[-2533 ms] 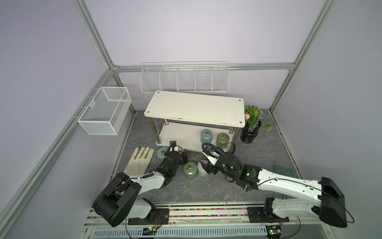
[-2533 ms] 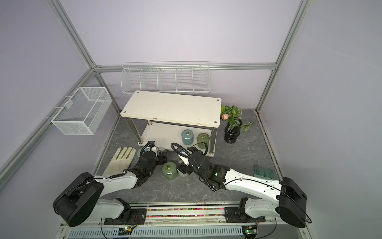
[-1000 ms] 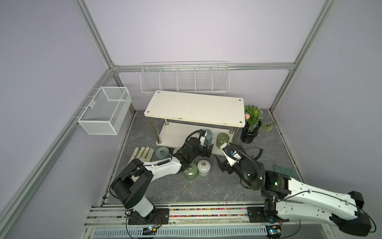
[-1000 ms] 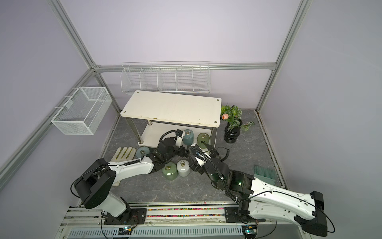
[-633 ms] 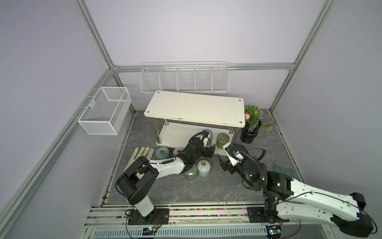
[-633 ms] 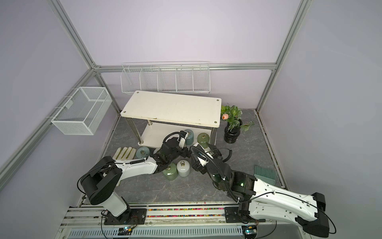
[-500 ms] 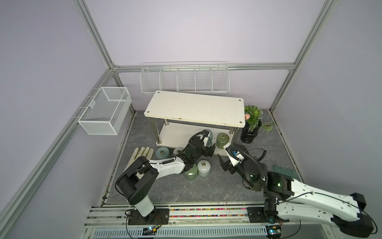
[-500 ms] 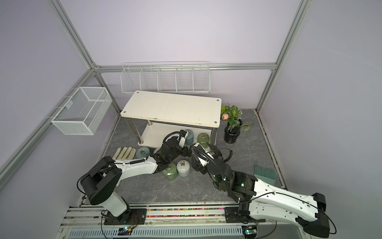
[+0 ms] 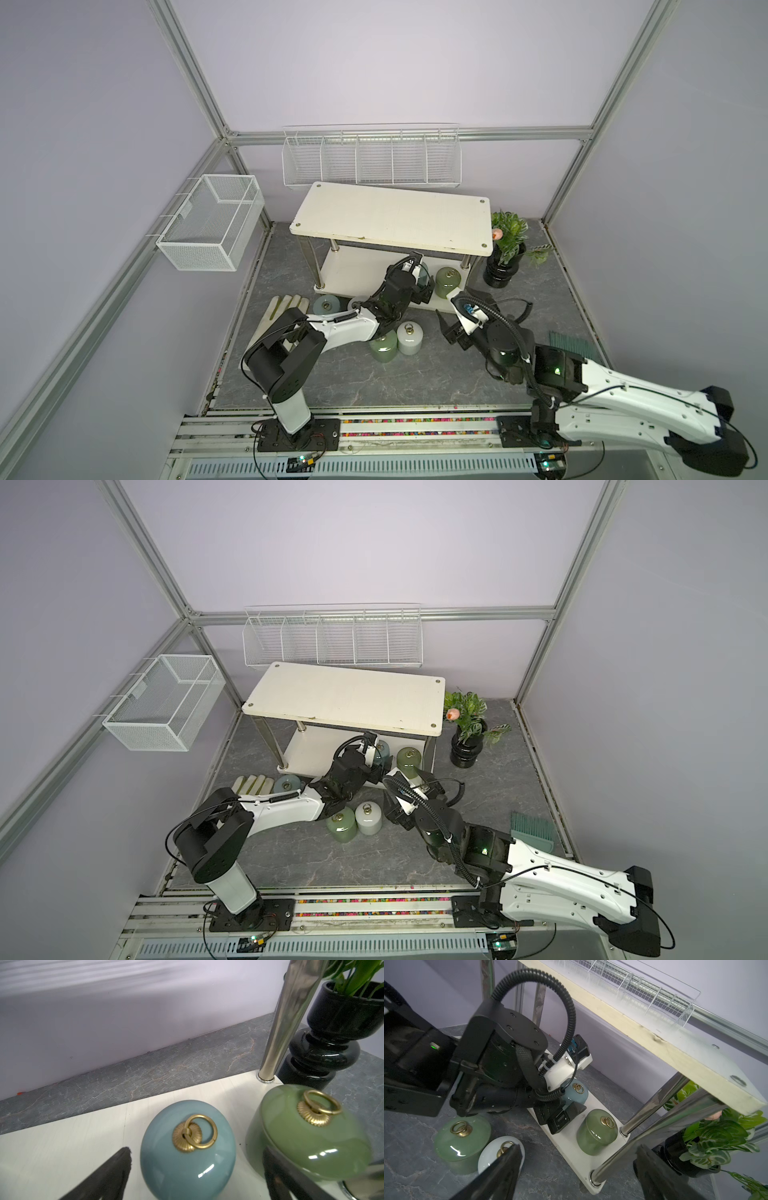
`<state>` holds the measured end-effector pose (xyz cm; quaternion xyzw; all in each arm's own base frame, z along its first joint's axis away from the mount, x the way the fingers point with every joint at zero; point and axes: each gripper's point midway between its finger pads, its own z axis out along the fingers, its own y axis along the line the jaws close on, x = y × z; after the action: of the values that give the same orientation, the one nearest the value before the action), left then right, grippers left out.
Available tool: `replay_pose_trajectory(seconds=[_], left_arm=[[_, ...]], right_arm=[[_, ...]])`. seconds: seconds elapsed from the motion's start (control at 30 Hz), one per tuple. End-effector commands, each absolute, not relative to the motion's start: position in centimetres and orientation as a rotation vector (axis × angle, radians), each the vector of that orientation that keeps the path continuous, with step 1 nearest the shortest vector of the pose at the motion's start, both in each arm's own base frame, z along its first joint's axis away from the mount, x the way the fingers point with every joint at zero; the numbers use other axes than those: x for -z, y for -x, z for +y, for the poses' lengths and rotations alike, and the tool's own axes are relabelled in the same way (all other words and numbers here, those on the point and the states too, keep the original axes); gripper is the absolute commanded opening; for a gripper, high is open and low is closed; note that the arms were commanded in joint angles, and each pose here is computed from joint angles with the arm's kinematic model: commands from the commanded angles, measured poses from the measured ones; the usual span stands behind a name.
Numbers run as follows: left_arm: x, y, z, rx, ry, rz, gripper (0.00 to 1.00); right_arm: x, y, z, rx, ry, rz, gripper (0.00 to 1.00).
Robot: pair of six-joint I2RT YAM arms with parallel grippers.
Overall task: Remove the tea canisters from the shelf
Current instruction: Pick up the tea canister from the shelf.
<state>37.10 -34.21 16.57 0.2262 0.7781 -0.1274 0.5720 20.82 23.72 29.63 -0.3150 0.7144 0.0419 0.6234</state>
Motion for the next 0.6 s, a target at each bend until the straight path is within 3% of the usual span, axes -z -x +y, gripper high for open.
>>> replay_pose_trajectory(seconds=[0.0,0.57], left_arm=[[-16.7,-37.8,-34.5,0.289,-0.519,1.813,1.00],[-15.5,-40.8,-33.9,0.333,-0.384,1.829,1.00]], right_arm=[[-29.7,-20.8,24.1,-0.100,0.720,1.622,0.89],[-28.7,-21.3,25.2,-0.059,0.770,1.618,0.89]])
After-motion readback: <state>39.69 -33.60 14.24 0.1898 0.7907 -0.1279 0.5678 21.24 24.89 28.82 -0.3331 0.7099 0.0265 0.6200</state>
